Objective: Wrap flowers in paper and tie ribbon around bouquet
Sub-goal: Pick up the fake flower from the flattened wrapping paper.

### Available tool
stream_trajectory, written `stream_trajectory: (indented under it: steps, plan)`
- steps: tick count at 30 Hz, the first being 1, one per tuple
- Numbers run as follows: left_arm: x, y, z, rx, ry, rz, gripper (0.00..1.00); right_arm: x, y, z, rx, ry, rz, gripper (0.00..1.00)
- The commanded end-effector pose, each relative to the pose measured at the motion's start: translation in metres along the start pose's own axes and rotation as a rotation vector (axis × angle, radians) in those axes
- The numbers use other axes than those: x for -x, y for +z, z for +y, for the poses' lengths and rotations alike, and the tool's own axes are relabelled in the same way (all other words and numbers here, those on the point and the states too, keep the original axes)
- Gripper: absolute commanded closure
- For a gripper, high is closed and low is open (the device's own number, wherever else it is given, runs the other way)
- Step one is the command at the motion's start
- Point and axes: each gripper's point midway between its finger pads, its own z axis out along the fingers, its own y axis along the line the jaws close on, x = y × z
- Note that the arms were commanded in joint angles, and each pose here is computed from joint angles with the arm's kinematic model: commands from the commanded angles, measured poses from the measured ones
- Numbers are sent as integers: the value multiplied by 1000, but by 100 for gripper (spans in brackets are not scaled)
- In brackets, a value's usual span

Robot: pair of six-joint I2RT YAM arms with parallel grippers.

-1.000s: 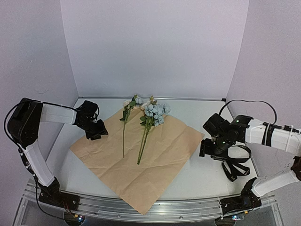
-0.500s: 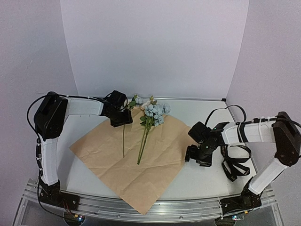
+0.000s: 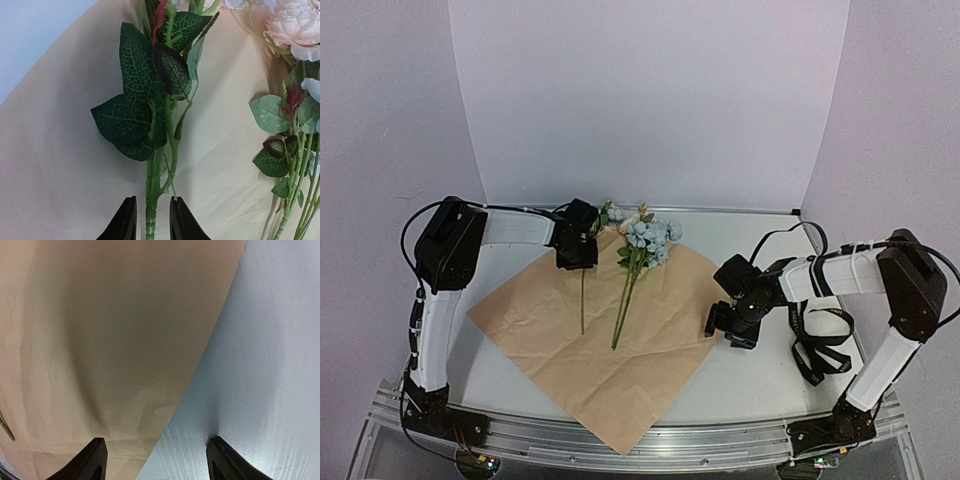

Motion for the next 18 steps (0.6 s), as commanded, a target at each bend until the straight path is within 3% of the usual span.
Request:
stream_trajectory:
  steps: [1,5,12,18]
  plan:
    - [24,-10,-12,-29,14,-86,90,2,7,1,-11,9,3,31]
    - [44,-34,-23,-94,10,-158,100,2,8,0,-15,5,3,32]
    - [73,-79,-33,-184,-54,-275,100,2,10,-1,-19,3,6,32]
    - [83,-99,-28,-216,-100,-305,100,2,10,-1,-21,2,4,32]
